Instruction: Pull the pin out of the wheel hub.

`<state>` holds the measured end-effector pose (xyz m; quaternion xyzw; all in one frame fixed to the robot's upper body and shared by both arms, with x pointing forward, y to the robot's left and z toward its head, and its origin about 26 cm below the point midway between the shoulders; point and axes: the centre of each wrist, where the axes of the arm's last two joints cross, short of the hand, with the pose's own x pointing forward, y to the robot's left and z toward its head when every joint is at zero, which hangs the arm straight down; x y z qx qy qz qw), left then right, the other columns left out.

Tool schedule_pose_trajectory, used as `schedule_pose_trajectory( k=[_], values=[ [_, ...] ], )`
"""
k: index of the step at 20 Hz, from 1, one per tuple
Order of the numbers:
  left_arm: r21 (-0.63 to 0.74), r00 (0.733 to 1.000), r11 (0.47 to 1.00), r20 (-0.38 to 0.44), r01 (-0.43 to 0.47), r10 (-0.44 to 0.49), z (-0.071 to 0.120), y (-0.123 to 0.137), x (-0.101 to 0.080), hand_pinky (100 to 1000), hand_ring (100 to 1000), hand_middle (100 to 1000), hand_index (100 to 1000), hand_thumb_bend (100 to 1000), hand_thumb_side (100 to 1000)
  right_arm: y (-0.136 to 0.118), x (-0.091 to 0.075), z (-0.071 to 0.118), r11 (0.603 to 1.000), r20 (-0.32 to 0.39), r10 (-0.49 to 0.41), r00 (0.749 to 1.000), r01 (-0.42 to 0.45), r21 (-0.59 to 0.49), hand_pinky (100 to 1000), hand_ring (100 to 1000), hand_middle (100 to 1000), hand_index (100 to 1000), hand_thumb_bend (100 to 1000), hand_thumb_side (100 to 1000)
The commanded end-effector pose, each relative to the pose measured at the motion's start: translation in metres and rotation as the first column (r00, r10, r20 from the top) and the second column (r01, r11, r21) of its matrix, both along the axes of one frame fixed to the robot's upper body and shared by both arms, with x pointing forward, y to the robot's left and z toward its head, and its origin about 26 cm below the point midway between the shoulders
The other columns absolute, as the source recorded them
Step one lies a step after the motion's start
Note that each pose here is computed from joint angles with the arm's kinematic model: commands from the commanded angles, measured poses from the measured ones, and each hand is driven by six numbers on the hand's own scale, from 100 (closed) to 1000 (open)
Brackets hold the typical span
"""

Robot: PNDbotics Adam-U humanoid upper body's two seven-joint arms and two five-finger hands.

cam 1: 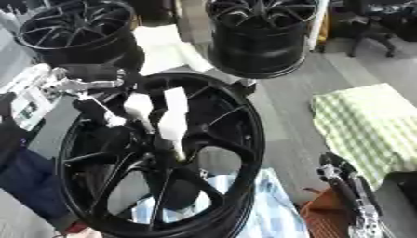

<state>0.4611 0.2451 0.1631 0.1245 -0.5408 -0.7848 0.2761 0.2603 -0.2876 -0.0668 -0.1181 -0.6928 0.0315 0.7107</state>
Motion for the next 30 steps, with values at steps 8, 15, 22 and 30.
schedule_pose_trajectory(
  k=[8, 15, 22, 30],
  values=[
    [0.12, 0.944, 0.937, -0.074, 0.328, -0.321, 0.027, 0.019, 0.007, 645, 1000, 391, 617, 100, 268, -0.006, 0.004, 0.006, 1.0, 0.014, 0.004, 1.0, -0.003, -0.017, 723, 699, 724, 859, 245, 688],
    [-0.059, 0.956, 0.956, 0.079, 0.287, -0.282, 0.094, 0.051, -0.003, 650, 1000, 385, 611, 100, 180, -0.007, 0.003, 0.005, 1.0, 0.01, -0.002, 1.0, 0.002, -0.015, 724, 699, 725, 859, 244, 688],
    [-0.194, 0.991, 0.975, 0.105, 0.104, -0.084, 0.134, 0.132, -0.054, 659, 1000, 402, 632, 100, 175, -0.01, 0.002, 0.005, 1.0, 0.009, -0.021, 1.0, 0.021, -0.017, 724, 699, 725, 860, 241, 690],
    [-0.168, 0.935, 0.923, -0.148, -0.346, 0.323, 0.048, 0.251, -0.114, 733, 1000, 612, 835, 100, 557, -0.013, -0.001, 0.004, 0.998, 0.009, -0.054, 0.998, 0.054, -0.015, 725, 699, 725, 860, 232, 696]
  ],
)
